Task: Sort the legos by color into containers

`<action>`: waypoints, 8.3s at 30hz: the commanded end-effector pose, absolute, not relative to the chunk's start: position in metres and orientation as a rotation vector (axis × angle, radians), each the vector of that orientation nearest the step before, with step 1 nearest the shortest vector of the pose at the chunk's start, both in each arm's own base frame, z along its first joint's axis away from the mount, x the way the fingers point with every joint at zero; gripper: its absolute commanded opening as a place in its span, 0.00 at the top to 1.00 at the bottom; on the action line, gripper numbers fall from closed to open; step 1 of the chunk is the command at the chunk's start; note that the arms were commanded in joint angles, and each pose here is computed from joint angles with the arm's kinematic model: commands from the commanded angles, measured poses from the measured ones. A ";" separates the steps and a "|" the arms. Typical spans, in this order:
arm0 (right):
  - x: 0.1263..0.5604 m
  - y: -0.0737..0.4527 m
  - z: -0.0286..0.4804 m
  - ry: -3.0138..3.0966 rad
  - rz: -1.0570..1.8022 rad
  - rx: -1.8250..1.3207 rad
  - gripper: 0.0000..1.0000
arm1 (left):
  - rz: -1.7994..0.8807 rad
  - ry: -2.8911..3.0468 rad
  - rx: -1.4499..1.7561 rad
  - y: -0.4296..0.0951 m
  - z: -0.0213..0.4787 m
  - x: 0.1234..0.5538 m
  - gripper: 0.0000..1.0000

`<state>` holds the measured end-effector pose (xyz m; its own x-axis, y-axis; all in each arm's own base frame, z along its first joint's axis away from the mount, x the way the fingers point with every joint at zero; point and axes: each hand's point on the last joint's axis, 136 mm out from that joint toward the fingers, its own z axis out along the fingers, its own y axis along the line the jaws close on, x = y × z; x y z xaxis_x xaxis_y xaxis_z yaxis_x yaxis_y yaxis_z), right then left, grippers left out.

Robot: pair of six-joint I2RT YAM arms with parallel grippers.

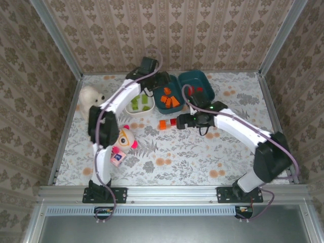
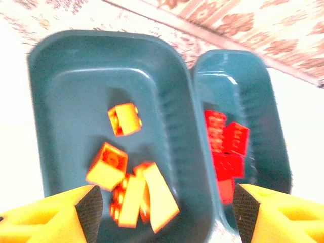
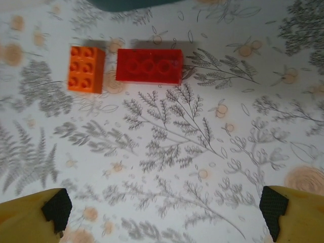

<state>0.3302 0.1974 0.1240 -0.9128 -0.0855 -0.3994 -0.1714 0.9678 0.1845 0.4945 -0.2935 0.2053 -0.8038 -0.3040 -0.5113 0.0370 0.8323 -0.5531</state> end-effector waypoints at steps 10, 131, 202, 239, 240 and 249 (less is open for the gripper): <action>0.395 0.244 0.072 2.709 0.133 -0.192 0.00 | -0.721 2.429 -0.375 -0.197 0.184 0.335 0.29; 0.630 0.113 0.232 2.202 0.429 0.481 0.23 | -0.528 2.682 0.017 -0.244 0.138 0.283 0.27; 0.260 0.152 0.238 2.302 0.756 0.013 0.21 | -0.740 2.389 -0.006 -0.368 0.147 0.555 0.82; 0.263 0.146 0.238 2.308 0.749 0.022 0.20 | -0.914 2.550 -0.203 -0.366 0.109 0.545 0.47; 0.263 0.146 0.240 2.305 0.748 0.021 0.20 | -0.914 2.544 -0.212 -0.364 0.114 0.546 0.47; 0.267 0.137 0.256 2.268 0.663 -0.004 0.20 | -0.856 2.400 -0.179 -0.334 0.215 0.525 0.38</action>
